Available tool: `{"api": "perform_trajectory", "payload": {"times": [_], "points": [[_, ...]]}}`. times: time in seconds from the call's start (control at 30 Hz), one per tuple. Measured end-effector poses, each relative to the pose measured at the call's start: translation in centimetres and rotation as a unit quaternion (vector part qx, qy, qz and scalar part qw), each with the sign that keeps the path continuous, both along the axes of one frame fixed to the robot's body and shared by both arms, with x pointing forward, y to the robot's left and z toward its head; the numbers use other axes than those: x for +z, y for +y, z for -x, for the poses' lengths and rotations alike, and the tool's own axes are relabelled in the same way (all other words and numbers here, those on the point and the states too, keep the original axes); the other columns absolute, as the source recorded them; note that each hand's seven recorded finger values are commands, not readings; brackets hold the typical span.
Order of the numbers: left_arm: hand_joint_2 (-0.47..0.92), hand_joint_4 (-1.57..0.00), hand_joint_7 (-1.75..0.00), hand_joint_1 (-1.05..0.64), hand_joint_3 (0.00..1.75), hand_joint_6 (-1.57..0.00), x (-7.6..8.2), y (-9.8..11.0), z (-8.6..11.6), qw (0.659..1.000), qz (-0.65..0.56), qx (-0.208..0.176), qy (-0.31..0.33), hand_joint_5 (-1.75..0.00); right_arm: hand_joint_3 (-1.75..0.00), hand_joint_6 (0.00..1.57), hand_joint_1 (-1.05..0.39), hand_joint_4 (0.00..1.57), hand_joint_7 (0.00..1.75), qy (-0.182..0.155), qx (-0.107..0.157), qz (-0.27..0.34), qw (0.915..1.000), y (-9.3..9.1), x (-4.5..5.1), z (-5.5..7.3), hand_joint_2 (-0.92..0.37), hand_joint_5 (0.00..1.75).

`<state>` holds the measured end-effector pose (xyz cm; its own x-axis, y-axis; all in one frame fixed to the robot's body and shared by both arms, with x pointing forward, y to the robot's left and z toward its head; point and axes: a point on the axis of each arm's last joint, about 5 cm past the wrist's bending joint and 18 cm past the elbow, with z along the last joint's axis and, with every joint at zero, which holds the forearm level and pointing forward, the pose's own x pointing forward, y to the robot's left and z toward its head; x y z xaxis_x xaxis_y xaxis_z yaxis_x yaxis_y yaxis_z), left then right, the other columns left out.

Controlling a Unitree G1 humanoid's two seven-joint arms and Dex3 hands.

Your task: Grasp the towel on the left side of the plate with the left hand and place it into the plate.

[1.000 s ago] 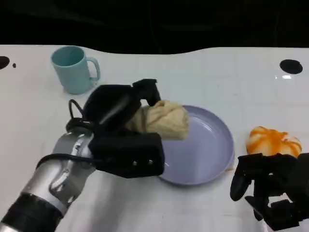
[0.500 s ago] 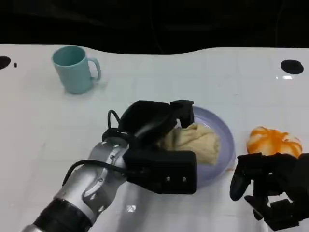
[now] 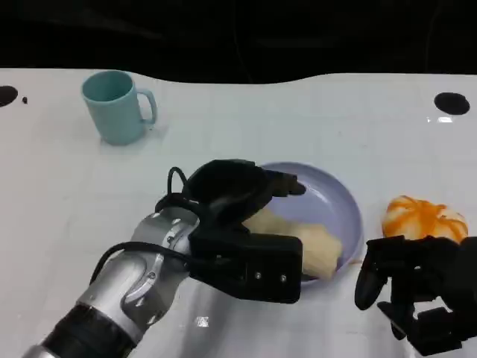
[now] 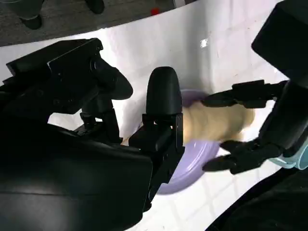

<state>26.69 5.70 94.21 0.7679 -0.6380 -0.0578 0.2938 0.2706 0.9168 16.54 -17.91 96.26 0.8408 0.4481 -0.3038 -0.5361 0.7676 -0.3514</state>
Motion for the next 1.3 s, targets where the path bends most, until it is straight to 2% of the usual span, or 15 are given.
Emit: {"api": "perform_trajectory", "payload": {"times": [0.17, 0.3, 0.43, 0.53, 0.63, 0.77, 0.83, 0.9, 0.93, 1.0, 1.07, 1.1, 1.17, 1.23, 1.3], "points": [[0.92, -0.13, -0.01, -0.6, 0.05, -0.32, 1.2, 1.0, 0.0, 1.0, -0.009, 0.008, -0.008, -0.61, -0.99, 0.66, 0.04, 0.68, 1.47, 0.0, 0.001, 0.0, 1.0, 0.0, 0.01, 0.0, -0.64, 1.68], [0.92, -0.14, -0.03, -0.56, 0.07, -0.38, 1.9, 2.5, 0.2, 0.999, 0.02, 0.014, 0.024, -0.64, -0.99, 0.66, 0.04, 0.68, 1.47, -0.001, 0.002, 0.0, 1.0, 0.0, -0.01, -0.1, -0.64, 1.68], [0.92, -0.3, -0.06, -0.51, 0.17, -0.45, 2.8, 4.3, 0.9, 0.997, 0.054, 0.017, 0.05, -0.69, -0.99, 0.66, 0.04, 0.68, 1.46, 0.0, 0.001, 0.0, 1.0, 0.0, -0.06, -0.1, -0.63, 1.68], [0.92, -0.42, -0.09, -0.41, 0.17, -0.55, 3.4, 5.8, 1.7, 0.992, 0.097, 0.03, 0.079, -0.73, -0.99, 0.66, 0.03, 0.68, 1.47, 0.0, 0.001, 0.0, 1.0, 0.0, -0.09, -0.2, -0.63, 1.69], [0.92, -0.57, -0.14, -0.31, 0.18, -0.66, 3.5, 7.2, 2.8, 0.974, 0.185, 0.052, 0.123, -0.78, -0.99, 0.66, 0.03, 0.68, 1.47, 0.0, 0.002, 0.001, 1.0, 0.0, -0.08, -0.2, -0.63, 1.69], [0.92, -0.74, -0.23, -0.3, 0.27, -0.86, 3.2, 8.6, 4.3, 0.935, 0.304, 0.08, 0.166, -0.87, -0.98, 0.66, 0.03, 0.68, 1.47, 0.0, 0.004, 0.001, 1.0, 0.1, -0.06, -0.3, -0.63, 1.68], [0.92, -0.76, -0.24, -0.31, 0.28, -0.88, 3.3, 9.5, 5.0, 0.914, 0.346, 0.099, 0.187, -0.89, -0.98, 0.66, 0.03, 0.68, 1.47, 0.0, 0.005, 0.0, 1.0, 0.1, -0.07, -0.3, -0.64, 1.68], [0.9, -0.76, -0.3, -0.26, 0.3, -0.95, 3.4, 10.1, 5.7, 0.897, 0.373, 0.115, 0.209, -1.05, -0.98, 0.66, 0.04, 0.68, 1.46, 0.0, 0.006, 0.0, 1.0, 0.2, -0.06, -0.3, -0.64, 1.68], [0.88, -0.76, -0.33, -0.25, 0.35, -0.95, 3.5, 10.4, 6.2, 0.882, 0.394, 0.125, 0.227, -1.11, -0.98, 0.66, 0.04, 0.68, 1.46, 0.0, 0.006, 0.0, 1.0, 0.2, -0.06, -0.3, -0.64, 1.68], [0.78, -0.75, -0.45, -0.24, 0.57, -0.92, 3.6, 10.8, 7.3, 0.853, 0.431, 0.141, 0.258, -1.19, -0.98, 0.66, 0.04, 0.68, 1.46, 0.003, 0.005, -0.001, 1.0, 0.2, -0.1, -0.3, -0.64, 1.68], [0.71, -0.75, -0.53, -0.22, 0.71, -0.9, 3.6, 11.1, 8.1, 0.833, 0.45, 0.152, 0.284, -1.23, -0.97, 0.66, 0.03, 0.68, 1.45, 0.003, 0.005, -0.002, 1.0, 0.2, -0.1, -0.3, -0.64, 1.68], [0.61, -0.74, -0.64, -0.2, 0.92, -0.88, 3.6, 11.1, 8.2, 0.829, 0.453, 0.156, 0.289, -1.29, -0.97, 0.66, 0.04, 0.68, 1.46, 0.003, 0.005, -0.002, 1.0, 0.2, -0.11, -0.3, -0.64, 1.69], [0.5, -0.74, -0.79, -0.18, 1.14, -0.83, 3.7, 11.4, 8.8, 0.811, 0.472, 0.159, 0.308, -1.34, -0.98, 0.66, 0.04, 0.68, 1.46, 0.003, 0.005, -0.003, 1.0, 0.3, -0.1, -0.4, -0.64, 1.69], [0.47, -0.74, -0.83, -0.17, 1.19, -0.82, 3.6, 11.7, 9.3, 0.794, 0.486, 0.164, 0.327, -1.35, -0.98, 0.67, 0.04, 0.68, 1.46, 0.003, 0.004, -0.003, 1.0, 0.2, -0.1, -0.4, -0.64, 1.69], [0.54, -0.79, -1.11, -0.12, 1.2, -0.81, 3.5, 11.9, 9.6, 0.78, 0.496, 0.169, 0.341, -1.47, -0.98, 0.66, 0.04, 0.67, 1.46, 0.003, 0.003, -0.004, 1.0, 0.2, -0.11, -0.4, -0.64, 1.69]]}}
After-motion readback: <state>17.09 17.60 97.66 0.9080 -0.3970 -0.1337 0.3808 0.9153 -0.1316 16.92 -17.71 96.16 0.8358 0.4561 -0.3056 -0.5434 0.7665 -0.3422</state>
